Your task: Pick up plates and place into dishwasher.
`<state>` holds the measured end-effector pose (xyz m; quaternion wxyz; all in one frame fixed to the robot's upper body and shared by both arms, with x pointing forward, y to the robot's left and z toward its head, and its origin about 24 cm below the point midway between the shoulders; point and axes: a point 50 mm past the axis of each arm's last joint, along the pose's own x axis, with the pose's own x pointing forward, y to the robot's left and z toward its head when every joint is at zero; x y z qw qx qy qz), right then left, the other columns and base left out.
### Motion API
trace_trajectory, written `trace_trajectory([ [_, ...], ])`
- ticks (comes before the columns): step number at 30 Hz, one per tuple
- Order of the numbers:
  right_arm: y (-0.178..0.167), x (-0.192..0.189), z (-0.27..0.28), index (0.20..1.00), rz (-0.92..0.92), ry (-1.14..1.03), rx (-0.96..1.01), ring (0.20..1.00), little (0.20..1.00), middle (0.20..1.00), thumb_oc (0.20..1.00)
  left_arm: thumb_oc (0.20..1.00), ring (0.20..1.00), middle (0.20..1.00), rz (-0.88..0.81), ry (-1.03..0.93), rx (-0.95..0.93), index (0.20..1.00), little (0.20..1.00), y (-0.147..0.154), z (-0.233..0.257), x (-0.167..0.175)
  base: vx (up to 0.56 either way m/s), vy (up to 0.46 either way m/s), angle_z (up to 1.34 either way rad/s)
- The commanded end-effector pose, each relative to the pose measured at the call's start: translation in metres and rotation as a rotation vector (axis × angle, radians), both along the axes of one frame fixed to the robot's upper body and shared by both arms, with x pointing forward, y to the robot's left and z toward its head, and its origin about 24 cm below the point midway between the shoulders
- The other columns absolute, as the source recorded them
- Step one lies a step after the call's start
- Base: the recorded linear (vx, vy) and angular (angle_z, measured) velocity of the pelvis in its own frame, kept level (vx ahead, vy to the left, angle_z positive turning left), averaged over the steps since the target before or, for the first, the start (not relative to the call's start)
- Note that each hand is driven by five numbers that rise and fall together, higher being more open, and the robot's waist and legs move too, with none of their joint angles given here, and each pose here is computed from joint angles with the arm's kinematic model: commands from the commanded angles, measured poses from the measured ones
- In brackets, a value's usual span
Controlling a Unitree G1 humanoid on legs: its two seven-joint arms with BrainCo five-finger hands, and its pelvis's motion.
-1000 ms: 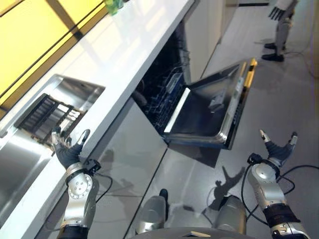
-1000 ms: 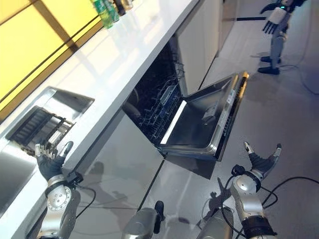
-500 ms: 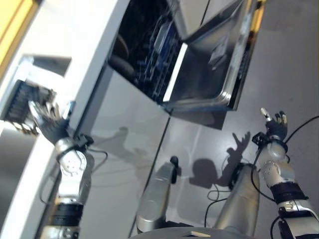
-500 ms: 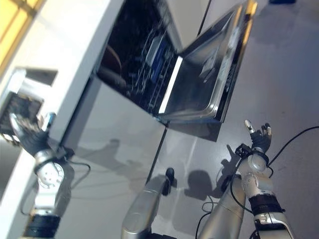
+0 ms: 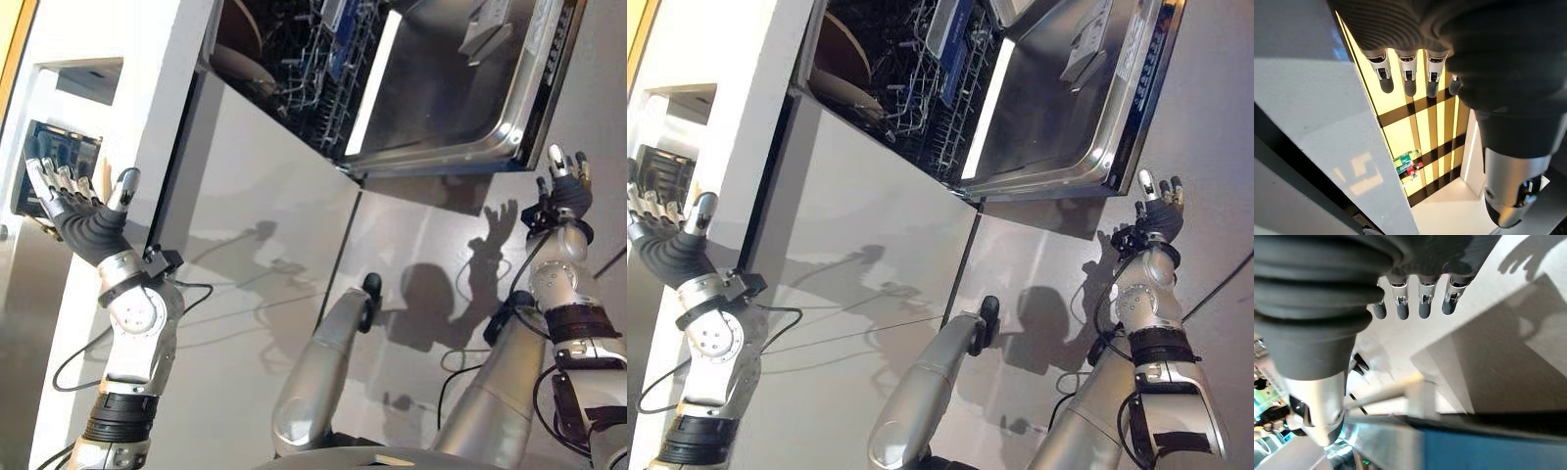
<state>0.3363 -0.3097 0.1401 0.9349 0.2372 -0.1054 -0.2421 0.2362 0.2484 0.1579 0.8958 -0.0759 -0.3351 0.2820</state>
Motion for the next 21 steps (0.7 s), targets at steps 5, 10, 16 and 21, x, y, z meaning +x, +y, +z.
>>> trace_trajectory([
  [5,-0.005,0.015,0.035,1.000,0.078,-0.001,0.013,1.000,1.000,1.000,1.000,1.000,1.000,1.000,-0.016,0.254,-0.094,1.000,1.000,0.005,-0.054,-0.009,0.02,0.028,0.03],
  [10,0.003,0.022,0.037,1.000,0.193,0.003,0.038,1.000,1.000,1.000,1.000,1.000,1.000,1.000,-0.038,0.232,-0.074,1.000,1.000,0.007,-0.049,-0.012,-0.01,-0.017,0.07],
  [16,0.041,0.028,0.053,1.000,0.417,-0.136,-0.033,1.000,1.000,1.000,1.000,1.000,1.000,1.000,-0.052,0.211,-0.060,1.000,1.000,0.011,-0.046,-0.015,-0.03,-0.032,0.12],
  [21,0.083,0.026,0.067,1.000,0.660,-0.224,-0.156,1.000,1.000,1.000,1.000,1.000,1.000,1.000,-0.060,0.196,-0.061,1.000,1.000,0.016,-0.046,-0.018,-0.02,-0.011,0.02],
])
